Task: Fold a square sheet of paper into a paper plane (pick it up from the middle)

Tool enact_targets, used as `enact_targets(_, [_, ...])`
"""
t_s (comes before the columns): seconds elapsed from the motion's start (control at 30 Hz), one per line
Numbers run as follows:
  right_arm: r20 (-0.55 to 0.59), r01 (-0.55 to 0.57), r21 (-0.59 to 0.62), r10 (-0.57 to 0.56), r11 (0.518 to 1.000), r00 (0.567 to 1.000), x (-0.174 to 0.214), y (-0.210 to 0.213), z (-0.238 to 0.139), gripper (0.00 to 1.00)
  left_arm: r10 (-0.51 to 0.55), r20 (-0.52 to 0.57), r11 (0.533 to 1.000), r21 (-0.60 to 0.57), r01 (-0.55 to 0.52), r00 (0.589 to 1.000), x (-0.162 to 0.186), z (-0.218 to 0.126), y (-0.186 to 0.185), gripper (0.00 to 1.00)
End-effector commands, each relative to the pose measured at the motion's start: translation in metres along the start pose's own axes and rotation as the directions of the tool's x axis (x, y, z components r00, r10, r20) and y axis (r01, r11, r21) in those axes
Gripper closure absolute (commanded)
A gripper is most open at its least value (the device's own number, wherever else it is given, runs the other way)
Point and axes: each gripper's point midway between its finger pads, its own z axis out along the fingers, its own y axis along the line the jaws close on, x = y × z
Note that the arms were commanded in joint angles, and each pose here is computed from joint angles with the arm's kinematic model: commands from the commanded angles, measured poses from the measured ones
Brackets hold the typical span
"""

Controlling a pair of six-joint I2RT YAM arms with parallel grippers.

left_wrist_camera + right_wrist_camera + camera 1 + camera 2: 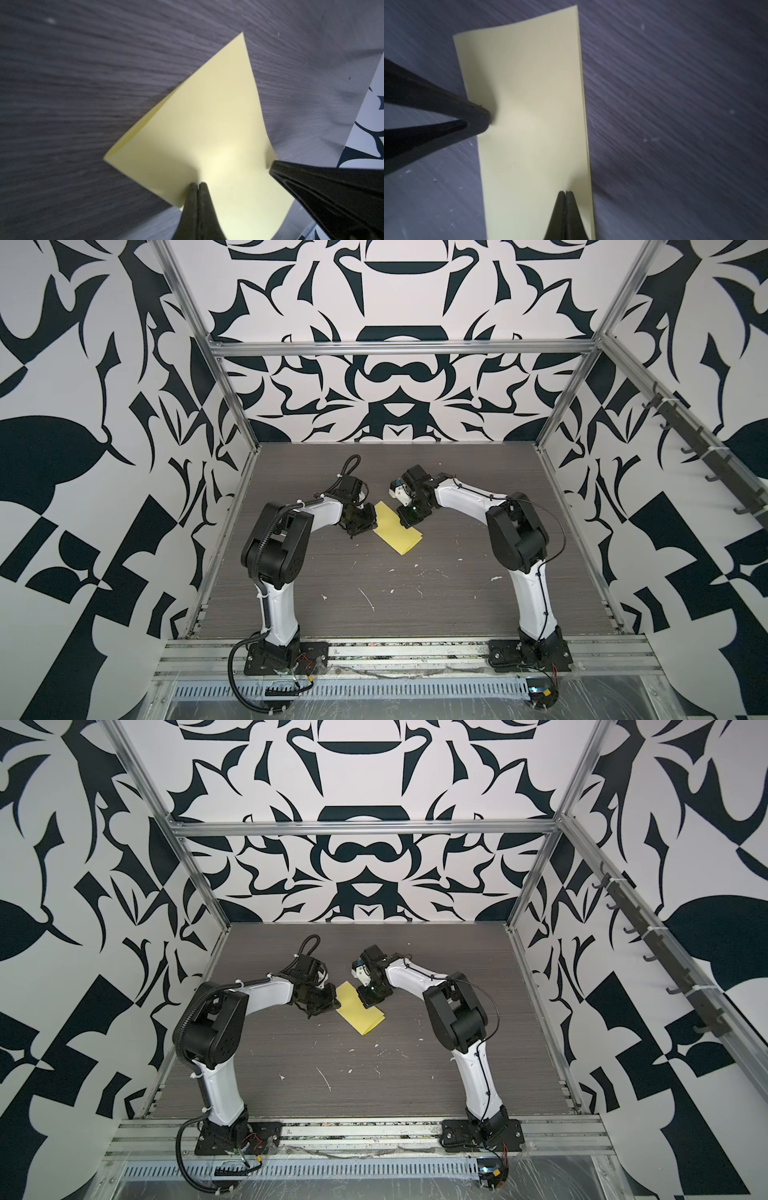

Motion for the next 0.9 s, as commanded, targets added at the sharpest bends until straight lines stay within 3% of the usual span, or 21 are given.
enact_targets(0.0, [0.068, -0.281, -0.112, 0.290, 0.953, 0.955, -0.003, 0.039, -0.034, 0.96, -0.027, -0.029, 0.996, -0.088, 0.024, 0.999, 0.013, 0.007, 0.027, 1.00])
enact_targets(0.13, [0.067, -0.395, -0.160, 0.409, 0.905, 0.910, 0.012, 0.073, -0.024, 0.96, -0.030, -0.023, 0.995, -0.095, 0.028, 0.999, 0.014, 0.008, 0.030, 1.00])
enact_targets(0.27, [0.088, -0.453, -0.171, 0.471, 0.875, 0.878, 0.014, 0.078, -0.016, 0.96, -0.030, -0.020, 0.995, -0.095, 0.028, 0.999, 0.016, 0.008, 0.032, 1.00])
enact_targets(0.87, [0.059, -0.498, -0.174, 0.514, 0.849, 0.856, 0.003, 0.084, 0.015, 1.00, -0.044, -0.023, 0.994, -0.100, 0.042, 0.999, 0.020, 0.010, 0.037, 1.00])
